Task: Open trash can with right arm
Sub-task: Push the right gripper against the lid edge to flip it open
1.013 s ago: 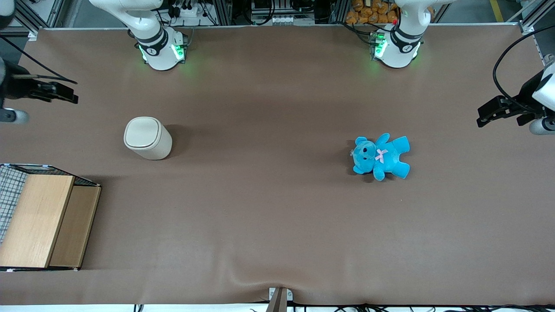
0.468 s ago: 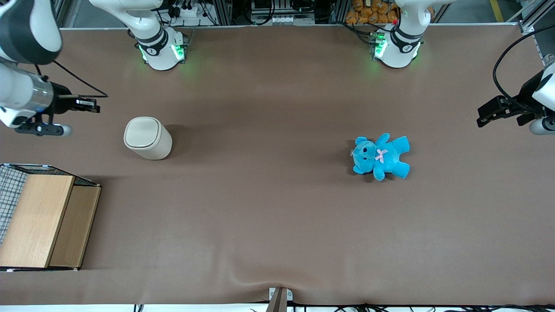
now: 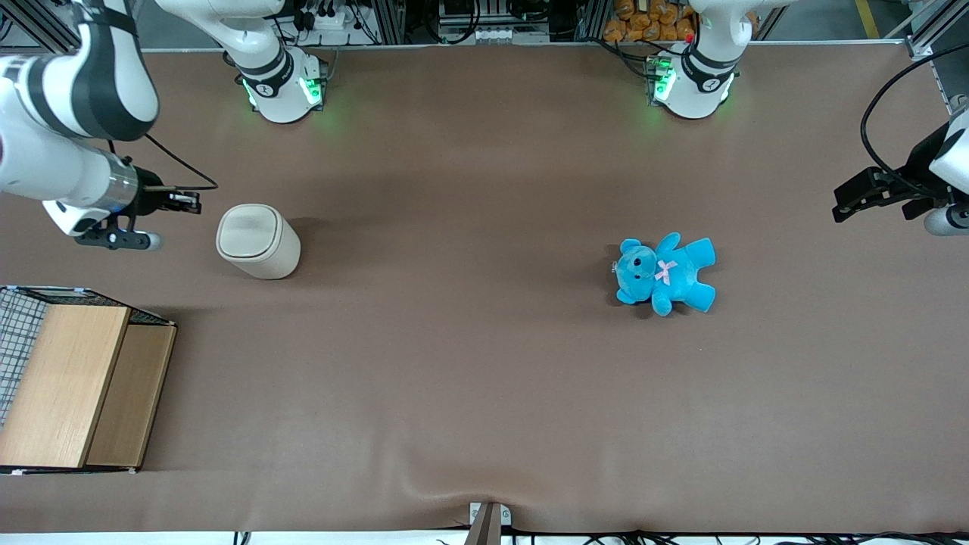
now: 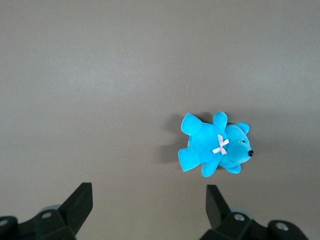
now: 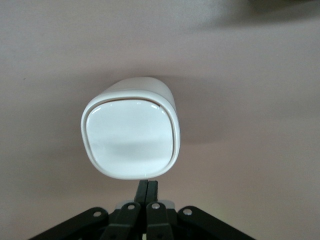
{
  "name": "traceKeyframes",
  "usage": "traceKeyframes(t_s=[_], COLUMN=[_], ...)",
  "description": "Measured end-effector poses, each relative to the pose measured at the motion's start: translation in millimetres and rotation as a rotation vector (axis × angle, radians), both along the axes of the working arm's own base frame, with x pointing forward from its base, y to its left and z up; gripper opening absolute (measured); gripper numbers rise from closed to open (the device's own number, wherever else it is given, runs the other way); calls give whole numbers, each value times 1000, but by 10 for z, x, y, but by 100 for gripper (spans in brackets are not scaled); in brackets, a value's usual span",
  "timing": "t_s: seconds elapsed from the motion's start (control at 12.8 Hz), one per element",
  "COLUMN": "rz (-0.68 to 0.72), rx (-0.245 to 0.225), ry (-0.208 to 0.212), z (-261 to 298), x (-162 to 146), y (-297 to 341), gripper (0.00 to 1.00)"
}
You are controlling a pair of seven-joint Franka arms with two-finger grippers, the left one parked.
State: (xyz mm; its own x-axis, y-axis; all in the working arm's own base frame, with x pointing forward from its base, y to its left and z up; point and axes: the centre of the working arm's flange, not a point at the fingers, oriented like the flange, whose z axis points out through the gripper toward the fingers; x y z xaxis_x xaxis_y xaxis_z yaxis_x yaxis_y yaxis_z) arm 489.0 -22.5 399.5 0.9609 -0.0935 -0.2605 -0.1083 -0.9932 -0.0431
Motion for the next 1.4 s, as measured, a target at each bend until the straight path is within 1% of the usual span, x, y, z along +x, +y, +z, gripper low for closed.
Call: traceKeyframes(t_s=[0.23,0.47,1.01,1.4], rz=[-3,-3,3,24], rx=[-5,-8,-12,-8], ry=[-32,-48,-37,-46], z=[-223,-411,-914,-939], x=[-29,10,-16,-26], y=[-4,-10,-19,-20], gripper=[1,1,1,1])
